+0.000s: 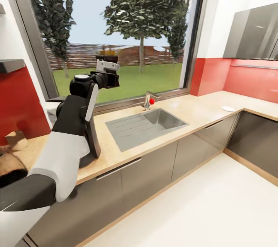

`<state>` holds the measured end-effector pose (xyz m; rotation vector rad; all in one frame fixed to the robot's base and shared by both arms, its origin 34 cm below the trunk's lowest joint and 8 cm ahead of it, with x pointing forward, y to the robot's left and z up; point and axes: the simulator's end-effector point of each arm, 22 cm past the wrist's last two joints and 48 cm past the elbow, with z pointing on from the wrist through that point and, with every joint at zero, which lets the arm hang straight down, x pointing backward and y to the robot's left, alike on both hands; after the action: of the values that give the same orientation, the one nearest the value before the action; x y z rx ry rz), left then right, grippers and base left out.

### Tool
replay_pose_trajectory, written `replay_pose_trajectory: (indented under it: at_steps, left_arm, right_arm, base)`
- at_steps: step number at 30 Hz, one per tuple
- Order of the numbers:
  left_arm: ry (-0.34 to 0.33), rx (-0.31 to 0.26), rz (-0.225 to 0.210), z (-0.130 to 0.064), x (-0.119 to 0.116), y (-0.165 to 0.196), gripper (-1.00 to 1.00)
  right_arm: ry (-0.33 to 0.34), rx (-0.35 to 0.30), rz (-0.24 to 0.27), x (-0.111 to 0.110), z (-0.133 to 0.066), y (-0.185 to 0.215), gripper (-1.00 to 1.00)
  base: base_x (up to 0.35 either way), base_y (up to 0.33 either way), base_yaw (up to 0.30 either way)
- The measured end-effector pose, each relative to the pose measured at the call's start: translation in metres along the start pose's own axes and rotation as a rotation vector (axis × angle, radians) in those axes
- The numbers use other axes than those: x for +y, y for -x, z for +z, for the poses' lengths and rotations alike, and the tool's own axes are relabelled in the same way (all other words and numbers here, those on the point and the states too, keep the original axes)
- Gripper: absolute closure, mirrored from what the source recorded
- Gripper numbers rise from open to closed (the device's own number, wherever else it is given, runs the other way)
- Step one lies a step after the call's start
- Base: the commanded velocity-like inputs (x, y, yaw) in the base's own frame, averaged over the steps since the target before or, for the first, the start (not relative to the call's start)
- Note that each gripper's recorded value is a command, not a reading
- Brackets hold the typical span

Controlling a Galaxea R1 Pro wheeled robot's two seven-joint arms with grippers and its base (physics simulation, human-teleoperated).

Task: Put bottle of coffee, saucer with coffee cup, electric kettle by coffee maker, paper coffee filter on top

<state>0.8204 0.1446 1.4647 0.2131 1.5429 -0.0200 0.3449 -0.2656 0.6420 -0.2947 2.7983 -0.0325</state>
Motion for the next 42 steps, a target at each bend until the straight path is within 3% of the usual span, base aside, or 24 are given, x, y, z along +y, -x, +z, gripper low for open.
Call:
replay_pose_trajectory:
  at_steps: [7, 17, 25, 31, 42]
  left_arm:
    - [0.000, 0.016, -0.003, 0.001, -0.001, -0.012, 1.00]
    - [0.019, 0.041, -0.005, 0.002, 0.002, -0.029, 1.00]
    - [0.071, 0.125, -0.012, 0.001, 0.006, -0.097, 1.00]
    - [0.087, 0.106, 0.027, -0.001, -0.004, -0.107, 1.00]
    - [0.111, 0.138, 0.031, -0.004, -0.002, -0.133, 1.00]
  right_arm:
    - [-0.003, 0.000, 0.000, -0.001, 0.000, 0.000, -1.00]
    - [-0.004, 0.000, 0.000, -0.001, 0.000, 0.000, -1.00]
    - [-0.004, 0.001, 0.000, -0.001, 0.000, 0.000, -1.00]
    - [-0.004, 0.000, 0.000, -0.001, 0.000, 0.000, -1.00]
    - [-0.007, 0.000, -0.001, -0.003, 0.000, 0.000, -1.00]
  base:
    - [0.008, -0.271, 0.038]
    - [0.000, -0.273, 0.251]
    - [0.001, -0.273, 0.277]
    - [0.118, -0.268, 0.193]
    - [0.252, -0.221, 0.003]
